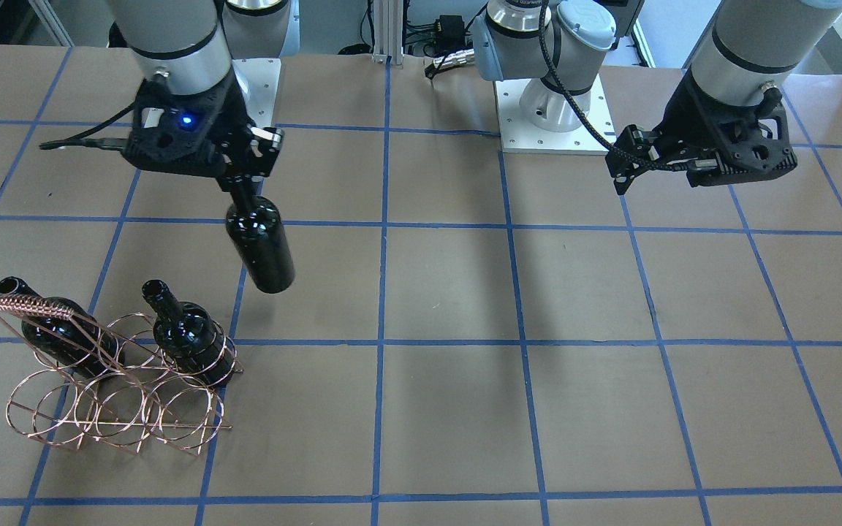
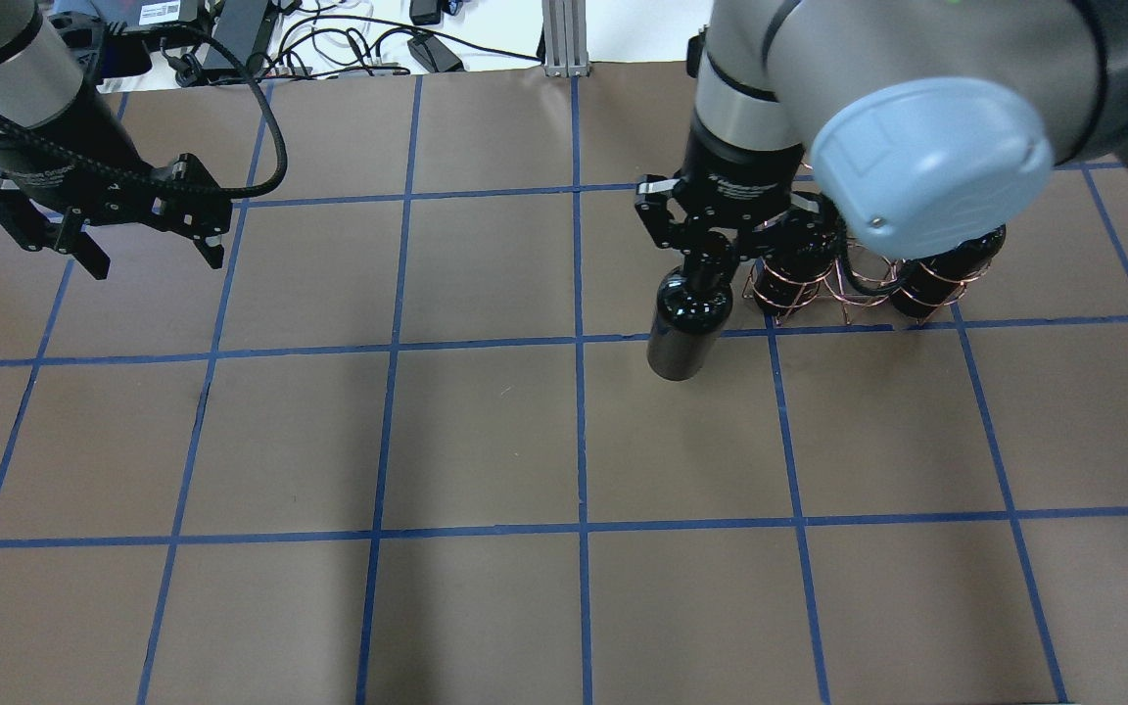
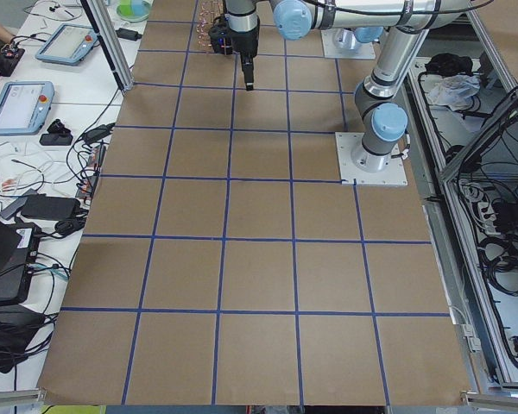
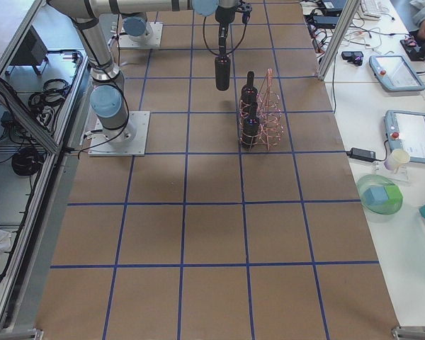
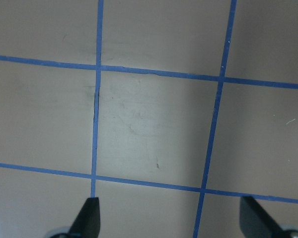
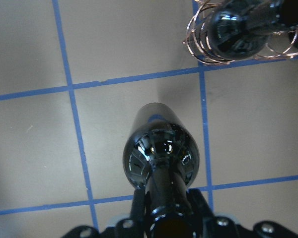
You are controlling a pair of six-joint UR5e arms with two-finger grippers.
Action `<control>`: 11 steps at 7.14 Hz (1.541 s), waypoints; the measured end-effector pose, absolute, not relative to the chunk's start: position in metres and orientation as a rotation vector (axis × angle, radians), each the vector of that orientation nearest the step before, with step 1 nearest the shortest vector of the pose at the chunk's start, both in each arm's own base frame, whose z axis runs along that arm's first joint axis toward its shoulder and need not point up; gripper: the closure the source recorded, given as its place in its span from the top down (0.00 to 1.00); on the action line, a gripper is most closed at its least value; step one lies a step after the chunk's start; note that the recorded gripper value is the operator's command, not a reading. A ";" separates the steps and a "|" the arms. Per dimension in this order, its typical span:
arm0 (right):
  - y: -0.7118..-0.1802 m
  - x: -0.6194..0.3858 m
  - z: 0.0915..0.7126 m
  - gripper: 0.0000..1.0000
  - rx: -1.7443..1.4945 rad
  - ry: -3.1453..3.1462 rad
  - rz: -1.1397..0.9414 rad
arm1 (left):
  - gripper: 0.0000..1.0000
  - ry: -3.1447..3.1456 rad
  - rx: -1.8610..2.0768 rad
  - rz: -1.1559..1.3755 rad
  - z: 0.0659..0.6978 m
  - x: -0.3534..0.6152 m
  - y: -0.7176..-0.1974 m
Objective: Place wine into wine basket
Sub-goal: 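Lay the bottle into the top slot of the copper rack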
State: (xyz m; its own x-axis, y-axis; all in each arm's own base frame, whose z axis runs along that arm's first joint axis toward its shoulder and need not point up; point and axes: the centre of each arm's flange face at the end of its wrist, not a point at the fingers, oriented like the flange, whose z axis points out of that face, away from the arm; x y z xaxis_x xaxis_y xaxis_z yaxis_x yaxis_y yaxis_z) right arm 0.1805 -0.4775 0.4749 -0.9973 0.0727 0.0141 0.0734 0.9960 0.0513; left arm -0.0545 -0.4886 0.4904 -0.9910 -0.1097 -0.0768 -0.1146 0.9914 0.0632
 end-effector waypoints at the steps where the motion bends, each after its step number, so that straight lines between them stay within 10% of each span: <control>1: -0.480 0.142 0.482 0.17 -0.030 -3.099 -0.098 | 1.00 3.062 -0.173 0.103 0.490 -0.055 -0.489; 11: -0.561 0.036 0.532 0.19 -0.034 -3.113 0.087 | 1.00 3.071 -0.165 0.095 0.491 -0.059 -0.489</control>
